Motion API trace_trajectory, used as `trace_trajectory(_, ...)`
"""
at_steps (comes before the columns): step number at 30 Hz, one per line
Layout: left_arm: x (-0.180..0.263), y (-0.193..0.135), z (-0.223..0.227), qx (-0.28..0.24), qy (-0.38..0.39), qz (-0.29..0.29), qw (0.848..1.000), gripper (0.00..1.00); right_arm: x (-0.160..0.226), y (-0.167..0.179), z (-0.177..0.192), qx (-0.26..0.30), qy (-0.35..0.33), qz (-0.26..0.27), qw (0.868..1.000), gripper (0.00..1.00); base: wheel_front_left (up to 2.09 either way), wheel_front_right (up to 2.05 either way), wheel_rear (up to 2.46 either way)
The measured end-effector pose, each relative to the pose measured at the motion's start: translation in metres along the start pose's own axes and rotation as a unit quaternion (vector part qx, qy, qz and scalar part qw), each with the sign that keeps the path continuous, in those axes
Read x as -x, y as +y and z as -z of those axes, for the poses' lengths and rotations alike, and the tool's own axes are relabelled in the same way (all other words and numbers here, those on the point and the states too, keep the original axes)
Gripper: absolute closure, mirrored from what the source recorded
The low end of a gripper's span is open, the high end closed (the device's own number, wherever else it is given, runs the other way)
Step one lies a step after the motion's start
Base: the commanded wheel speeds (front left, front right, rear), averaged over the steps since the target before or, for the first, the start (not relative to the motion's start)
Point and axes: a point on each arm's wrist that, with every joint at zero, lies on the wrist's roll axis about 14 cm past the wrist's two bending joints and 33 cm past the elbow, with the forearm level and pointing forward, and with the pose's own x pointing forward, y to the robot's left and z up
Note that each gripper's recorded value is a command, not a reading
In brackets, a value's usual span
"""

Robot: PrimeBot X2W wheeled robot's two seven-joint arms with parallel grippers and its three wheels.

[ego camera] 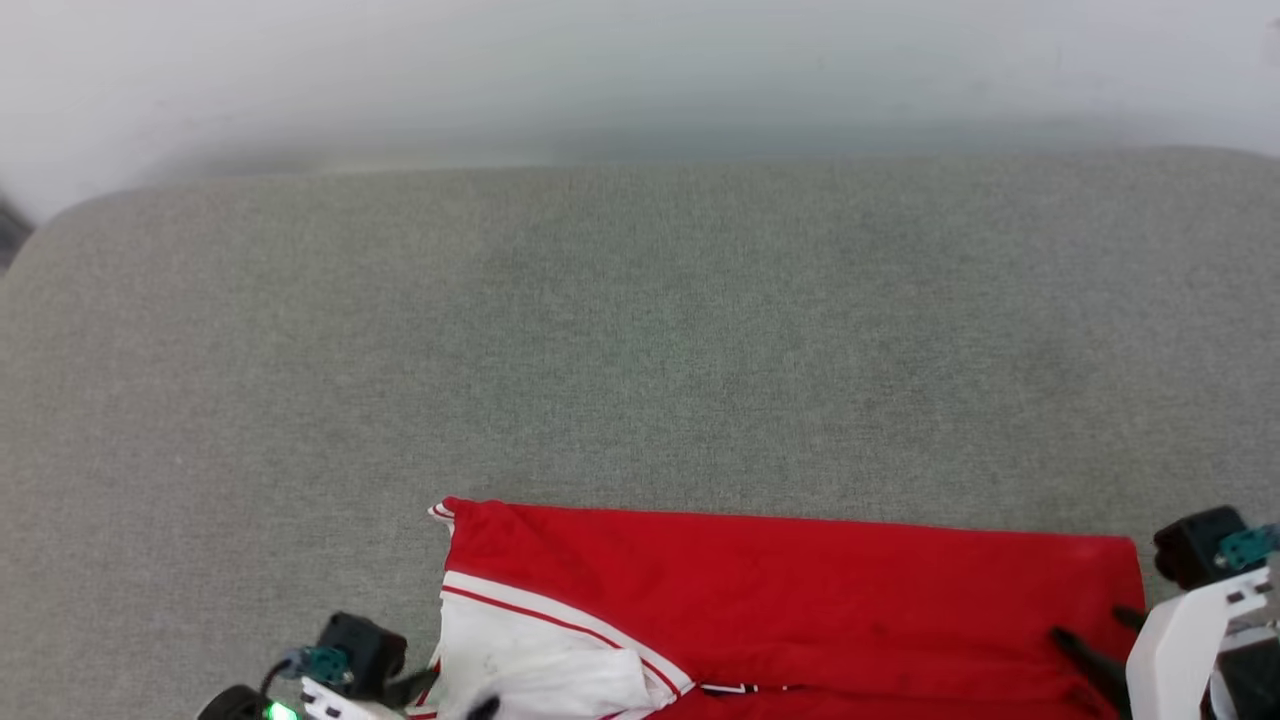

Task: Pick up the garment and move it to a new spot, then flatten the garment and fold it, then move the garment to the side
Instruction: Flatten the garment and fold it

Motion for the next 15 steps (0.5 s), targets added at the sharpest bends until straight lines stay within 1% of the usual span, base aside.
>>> trace_trajectory(2, 0.003, 0.001, -0.017, 0.005, -0.040, -0.009, 0.999, 0.00, 0.007, 0.000, -0.015, -0.011, -0.029, -0.002, 1.000, 0.00, 0.00, 0.00, 0.00)
trace_trajectory(5, 0.012, 0.004, -0.042, 0.005, -0.099, -0.022, 0.995, 0.00, 0.021, -0.006, -0.032, -0.014, -0.063, 0.009, 0.998, 0.00, 0.00, 0.00, 0.00)
trace_trajectory(8, 0.026, 0.013, -0.079, 0.010, -0.187, -0.049, 0.981, 0.00, 0.033, -0.010, -0.048, -0.032, -0.098, 0.014, 0.995, 0.00, 0.00, 0.00, 0.00)
trace_trajectory(10, 0.038, 0.024, -0.100, 0.015, -0.246, -0.076, 0.966, 0.00, 0.040, -0.012, -0.056, -0.054, -0.120, 0.017, 0.991, 0.00, 0.00, 0.00, 0.00)
trace_trajectory(12, 0.052, 0.034, -0.117, 0.010, -0.299, -0.103, 0.949, 0.00, 0.044, -0.016, -0.057, -0.072, -0.129, 0.027, 0.989, 0.00, 0.00, 0.00, 0.00)
trace_trajectory(13, 0.060, 0.040, -0.125, 0.008, -0.331, -0.120, 0.936, 0.00, 0.046, -0.018, -0.056, -0.080, -0.133, 0.033, 0.987, 0.00, 0.00, 0.00, 0.00)
trace_trajectory(14, 0.069, 0.047, -0.134, 0.013, -0.366, -0.141, 0.920, 0.00, 0.047, -0.020, -0.054, -0.090, -0.133, 0.038, 0.986, 0.00, 0.00, 0.00, 0.00)
trace_trajectory(15, 0.075, 0.050, -0.139, 0.013, -0.388, -0.153, 0.909, 0.00, 0.047, -0.022, -0.051, -0.105, -0.134, 0.043, 0.984, 0.00, 0.00, 0.00, 0.00)
